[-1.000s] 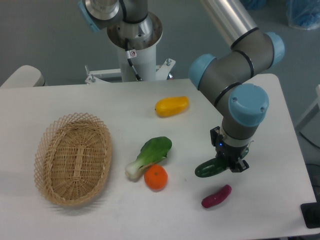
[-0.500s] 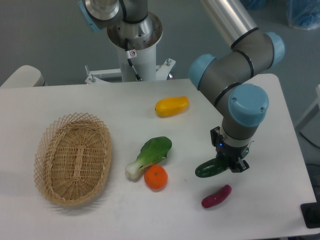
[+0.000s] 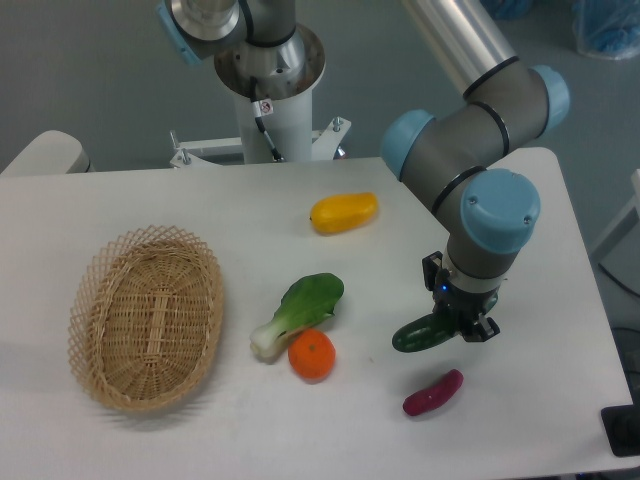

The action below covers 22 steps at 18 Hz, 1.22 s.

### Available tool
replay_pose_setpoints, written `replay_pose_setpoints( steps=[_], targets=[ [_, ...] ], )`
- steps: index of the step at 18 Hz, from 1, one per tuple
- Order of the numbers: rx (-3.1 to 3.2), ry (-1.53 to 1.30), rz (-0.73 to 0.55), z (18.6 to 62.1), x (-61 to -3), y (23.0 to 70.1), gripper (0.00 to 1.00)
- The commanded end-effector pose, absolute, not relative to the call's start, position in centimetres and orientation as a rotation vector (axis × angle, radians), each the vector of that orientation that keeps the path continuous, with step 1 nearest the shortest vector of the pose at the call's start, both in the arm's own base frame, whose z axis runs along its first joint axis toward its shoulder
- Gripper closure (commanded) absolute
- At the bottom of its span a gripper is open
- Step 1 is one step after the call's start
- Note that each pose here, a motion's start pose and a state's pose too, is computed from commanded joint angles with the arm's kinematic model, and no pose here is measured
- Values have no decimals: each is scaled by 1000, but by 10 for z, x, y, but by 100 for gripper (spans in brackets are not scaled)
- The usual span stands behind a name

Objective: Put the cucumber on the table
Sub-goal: 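Move the held cucumber toward the red eggplant and lower it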

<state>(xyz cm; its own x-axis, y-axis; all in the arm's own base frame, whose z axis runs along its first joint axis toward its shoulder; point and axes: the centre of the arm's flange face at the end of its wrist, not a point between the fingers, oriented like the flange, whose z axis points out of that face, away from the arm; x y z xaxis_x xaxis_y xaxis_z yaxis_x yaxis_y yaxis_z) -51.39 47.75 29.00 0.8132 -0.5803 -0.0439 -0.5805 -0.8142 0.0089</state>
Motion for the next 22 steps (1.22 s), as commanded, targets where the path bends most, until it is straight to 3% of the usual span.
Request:
replay_pose_setpoints(
  steps=[4, 7, 12, 21, 22],
  targets=[
    [-2975, 902, 178, 260, -505, 473, 83],
    [-2976, 897, 178, 252, -505, 475, 81],
    [-2985, 880, 165, 241, -501, 483, 59],
    [-2994, 820, 187, 228, -495, 495, 58],
    [-2996, 821, 188, 227, -495, 495, 54]
  ],
)
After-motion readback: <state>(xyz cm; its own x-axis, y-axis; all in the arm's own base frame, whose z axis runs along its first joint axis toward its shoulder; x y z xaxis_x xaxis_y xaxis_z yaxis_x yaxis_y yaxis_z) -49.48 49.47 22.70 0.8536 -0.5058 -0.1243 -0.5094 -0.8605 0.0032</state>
